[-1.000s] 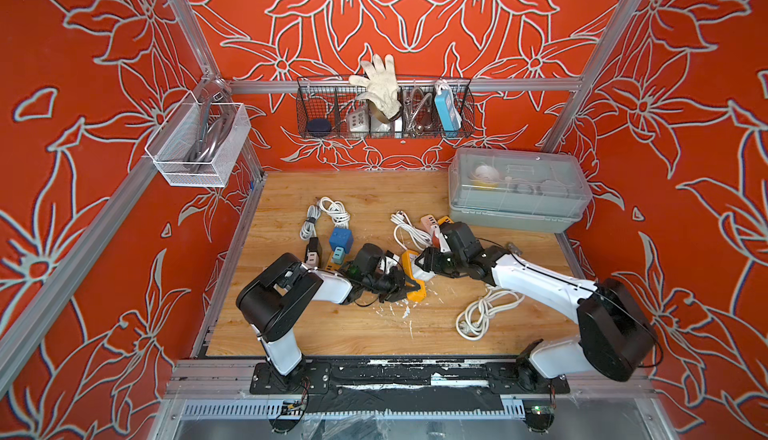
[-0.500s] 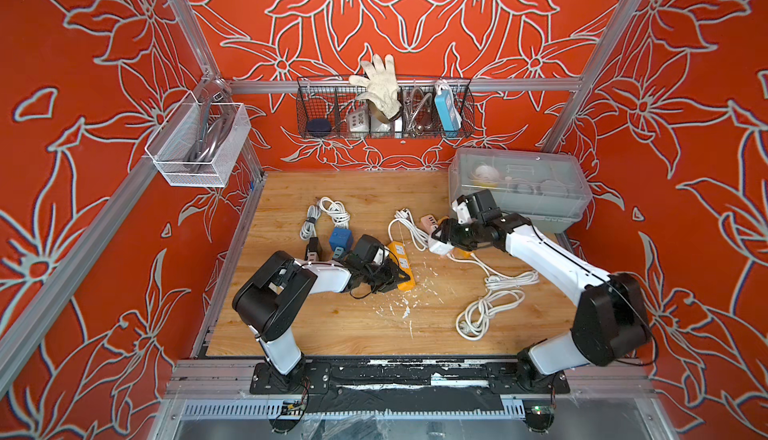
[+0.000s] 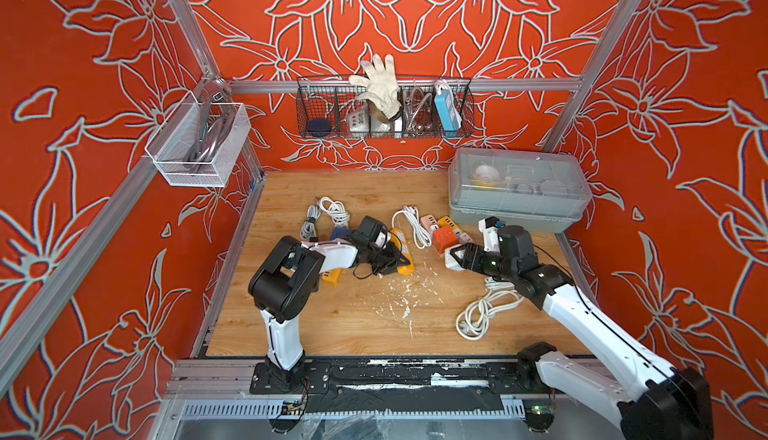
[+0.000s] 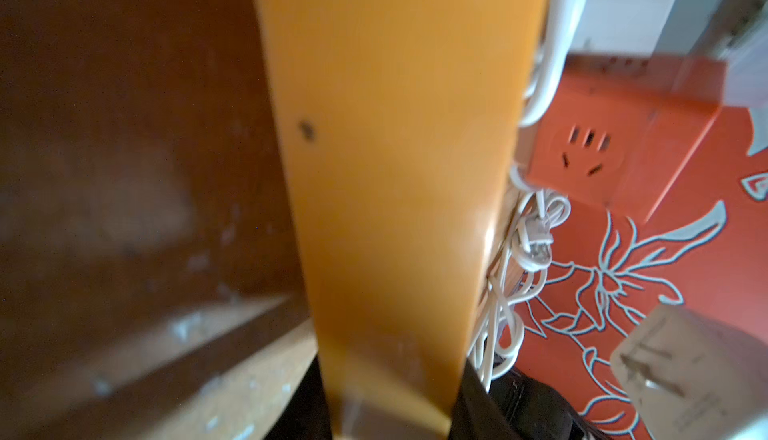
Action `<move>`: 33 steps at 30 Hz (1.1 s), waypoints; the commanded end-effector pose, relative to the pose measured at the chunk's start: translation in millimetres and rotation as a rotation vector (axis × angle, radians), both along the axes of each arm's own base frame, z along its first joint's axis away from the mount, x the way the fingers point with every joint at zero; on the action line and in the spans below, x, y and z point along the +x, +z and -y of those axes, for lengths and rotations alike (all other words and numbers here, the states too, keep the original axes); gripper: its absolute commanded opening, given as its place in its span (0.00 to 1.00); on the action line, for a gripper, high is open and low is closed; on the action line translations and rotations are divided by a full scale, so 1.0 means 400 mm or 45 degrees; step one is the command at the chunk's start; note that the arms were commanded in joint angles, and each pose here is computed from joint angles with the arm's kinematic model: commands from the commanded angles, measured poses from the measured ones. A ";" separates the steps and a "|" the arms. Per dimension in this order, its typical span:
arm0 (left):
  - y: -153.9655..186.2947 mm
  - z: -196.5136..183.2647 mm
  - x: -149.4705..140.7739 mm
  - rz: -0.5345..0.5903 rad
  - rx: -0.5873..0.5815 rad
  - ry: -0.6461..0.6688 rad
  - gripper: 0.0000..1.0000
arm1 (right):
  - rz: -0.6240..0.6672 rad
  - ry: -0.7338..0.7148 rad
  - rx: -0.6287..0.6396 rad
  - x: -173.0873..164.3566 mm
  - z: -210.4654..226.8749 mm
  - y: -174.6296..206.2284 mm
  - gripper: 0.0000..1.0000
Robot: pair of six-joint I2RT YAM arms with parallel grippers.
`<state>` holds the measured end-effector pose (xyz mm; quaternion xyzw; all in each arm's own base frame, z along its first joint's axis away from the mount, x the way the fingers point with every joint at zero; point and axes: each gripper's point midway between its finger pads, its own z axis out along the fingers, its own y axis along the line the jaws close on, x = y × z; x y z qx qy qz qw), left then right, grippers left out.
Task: Pull the plug off the socket
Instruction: Move the socket to the center of the board, then place the plug at the center of the board.
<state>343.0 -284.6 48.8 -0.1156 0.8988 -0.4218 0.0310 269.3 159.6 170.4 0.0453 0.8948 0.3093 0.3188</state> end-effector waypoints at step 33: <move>0.444 -0.350 -0.116 0.796 0.616 0.176 0.83 | -0.244 0.341 0.252 -0.062 -0.180 -0.099 0.37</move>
